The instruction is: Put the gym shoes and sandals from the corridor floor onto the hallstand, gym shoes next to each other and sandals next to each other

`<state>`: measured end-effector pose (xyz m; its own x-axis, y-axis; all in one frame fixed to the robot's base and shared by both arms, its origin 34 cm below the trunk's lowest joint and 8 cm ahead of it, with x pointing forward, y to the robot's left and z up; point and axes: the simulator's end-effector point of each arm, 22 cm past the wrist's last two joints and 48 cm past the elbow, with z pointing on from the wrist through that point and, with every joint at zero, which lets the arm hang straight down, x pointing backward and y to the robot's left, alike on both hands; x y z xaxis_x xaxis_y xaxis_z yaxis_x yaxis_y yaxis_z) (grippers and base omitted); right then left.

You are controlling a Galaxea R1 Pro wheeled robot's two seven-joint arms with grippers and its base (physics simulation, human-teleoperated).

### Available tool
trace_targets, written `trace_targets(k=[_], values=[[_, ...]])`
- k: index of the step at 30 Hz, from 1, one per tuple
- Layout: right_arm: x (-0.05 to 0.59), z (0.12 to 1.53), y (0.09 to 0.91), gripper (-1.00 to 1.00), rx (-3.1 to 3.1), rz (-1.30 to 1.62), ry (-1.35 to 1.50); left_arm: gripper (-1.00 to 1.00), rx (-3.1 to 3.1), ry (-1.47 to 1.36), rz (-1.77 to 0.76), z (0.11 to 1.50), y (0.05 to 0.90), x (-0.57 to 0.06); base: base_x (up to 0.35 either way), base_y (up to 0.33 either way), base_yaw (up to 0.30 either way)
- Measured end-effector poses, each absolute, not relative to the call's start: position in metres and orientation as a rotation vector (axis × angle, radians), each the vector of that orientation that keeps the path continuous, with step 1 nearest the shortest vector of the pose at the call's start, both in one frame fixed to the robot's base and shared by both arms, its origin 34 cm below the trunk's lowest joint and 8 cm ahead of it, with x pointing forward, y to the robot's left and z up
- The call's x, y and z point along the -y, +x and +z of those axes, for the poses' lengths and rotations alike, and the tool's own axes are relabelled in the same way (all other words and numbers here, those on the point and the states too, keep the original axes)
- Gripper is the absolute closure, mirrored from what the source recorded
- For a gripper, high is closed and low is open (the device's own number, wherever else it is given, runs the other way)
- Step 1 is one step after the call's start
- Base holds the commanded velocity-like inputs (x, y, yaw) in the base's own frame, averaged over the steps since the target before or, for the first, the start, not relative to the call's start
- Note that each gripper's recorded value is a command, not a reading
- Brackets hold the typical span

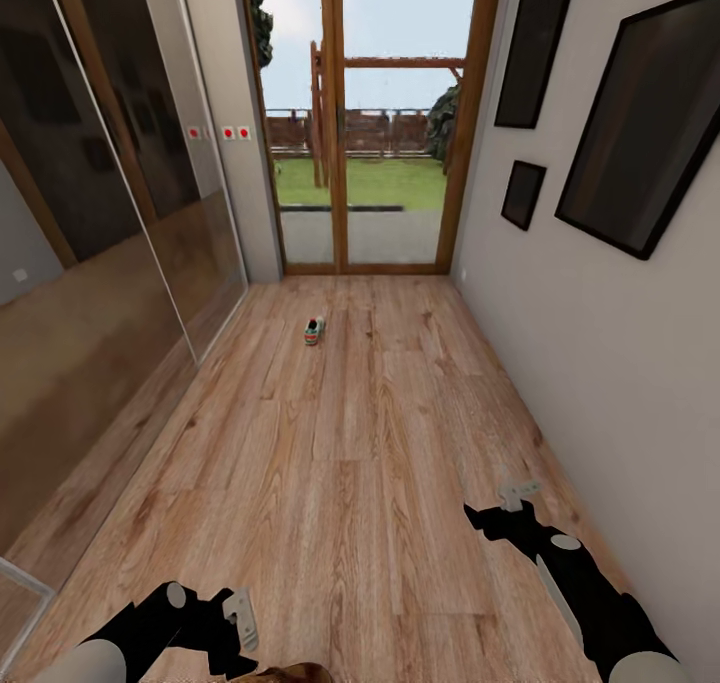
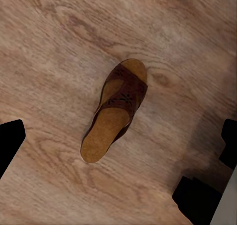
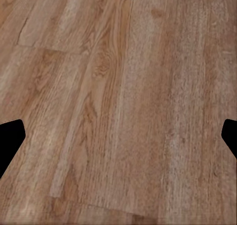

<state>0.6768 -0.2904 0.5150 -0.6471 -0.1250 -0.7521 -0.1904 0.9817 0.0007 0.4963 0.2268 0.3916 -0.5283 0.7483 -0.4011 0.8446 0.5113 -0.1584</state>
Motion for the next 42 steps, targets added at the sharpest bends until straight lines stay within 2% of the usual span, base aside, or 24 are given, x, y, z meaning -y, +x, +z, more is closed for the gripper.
trace_targets(k=[42], values=[[0.291,0.39,0.646,-1.0,-2.348,0.106,-0.223,-1.0,-2.55,1.369,-0.455,0.282,0.473,-0.247,0.0,0.0,0.0]])
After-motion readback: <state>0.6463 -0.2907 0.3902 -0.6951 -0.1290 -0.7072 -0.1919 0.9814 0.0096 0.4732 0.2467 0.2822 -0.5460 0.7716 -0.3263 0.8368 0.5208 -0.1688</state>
